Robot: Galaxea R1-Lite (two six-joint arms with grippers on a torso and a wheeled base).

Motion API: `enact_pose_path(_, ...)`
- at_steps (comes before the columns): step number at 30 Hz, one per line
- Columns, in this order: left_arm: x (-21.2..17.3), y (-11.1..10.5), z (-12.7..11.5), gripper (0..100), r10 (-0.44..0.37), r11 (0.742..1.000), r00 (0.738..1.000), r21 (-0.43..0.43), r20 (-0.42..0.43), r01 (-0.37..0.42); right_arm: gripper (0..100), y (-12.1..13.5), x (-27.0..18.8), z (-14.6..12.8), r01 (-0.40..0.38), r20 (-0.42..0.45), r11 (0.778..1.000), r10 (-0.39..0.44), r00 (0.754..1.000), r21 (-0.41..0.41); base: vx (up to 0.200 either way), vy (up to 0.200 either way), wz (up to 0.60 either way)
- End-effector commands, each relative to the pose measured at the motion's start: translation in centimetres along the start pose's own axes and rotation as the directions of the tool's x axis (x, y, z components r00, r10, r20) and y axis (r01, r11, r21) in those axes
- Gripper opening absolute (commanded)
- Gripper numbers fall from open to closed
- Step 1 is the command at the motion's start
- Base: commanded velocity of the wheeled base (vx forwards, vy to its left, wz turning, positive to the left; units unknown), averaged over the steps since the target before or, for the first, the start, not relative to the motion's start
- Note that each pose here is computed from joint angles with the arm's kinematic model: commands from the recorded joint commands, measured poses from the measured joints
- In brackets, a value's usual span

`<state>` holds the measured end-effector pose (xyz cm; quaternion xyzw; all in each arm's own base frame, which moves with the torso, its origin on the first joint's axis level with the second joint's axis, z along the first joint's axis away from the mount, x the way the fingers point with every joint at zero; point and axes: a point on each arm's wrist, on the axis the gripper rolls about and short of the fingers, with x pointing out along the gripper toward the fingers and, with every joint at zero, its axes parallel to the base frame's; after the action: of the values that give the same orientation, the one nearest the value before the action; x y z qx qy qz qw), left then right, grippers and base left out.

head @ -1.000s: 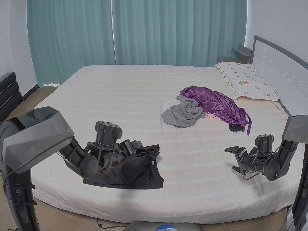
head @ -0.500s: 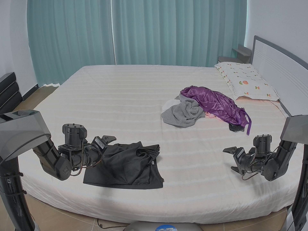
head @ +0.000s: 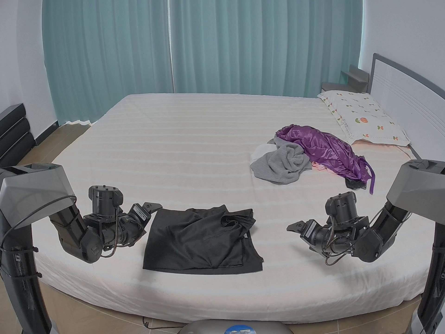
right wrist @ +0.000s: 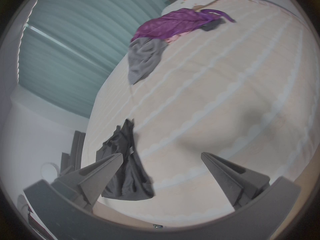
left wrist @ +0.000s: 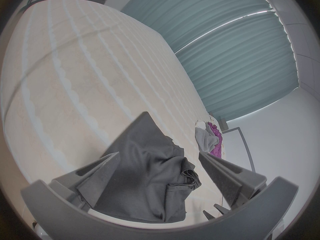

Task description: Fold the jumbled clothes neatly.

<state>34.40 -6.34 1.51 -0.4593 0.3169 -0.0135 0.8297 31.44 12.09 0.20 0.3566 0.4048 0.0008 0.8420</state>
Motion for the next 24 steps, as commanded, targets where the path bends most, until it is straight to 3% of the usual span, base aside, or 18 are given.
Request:
enact_pose_path(1, 0.5, 1.0, -0.3, 100, 0.027, 1.0, 1.0, -0.006, -0.012, -0.027, 100, 3.2, 0.3, -0.8, -0.027, 0.012, 0.996, 0.028, 1.0, -0.091, 0.0, 0.2, 0.0)
enact_pose_path(12, 0.5, 0.9, -0.4, 100, 0.026, 1.0, 1.0, -0.005, -0.014, -0.026, 100, 6.3, 0.9, -2.6, -0.008, -0.017, 0.976, 0.004, 1.0, -0.217, 0.0, 0.2, 0.0)
enact_pose_path(21, 0.5, 1.0, -0.4, 100, 0.027, 1.0, 1.0, -0.005, -0.014, -0.027, 100, 7.9, 2.5, -3.5, 0.065, -0.057, 0.949, -0.087, 0.995, -0.308, 0.0, 0.2, 0.0)
enact_pose_path(24, 0.7, 1.0, -0.5, 100, 0.034, 0.999, 0.999, -0.001, -0.011, -0.034, 100, 7.9, 3.7, -4.3, 0.135, -0.023, 0.91, -0.156, 0.987, -0.393, 0.0, 0.067, 0.0)
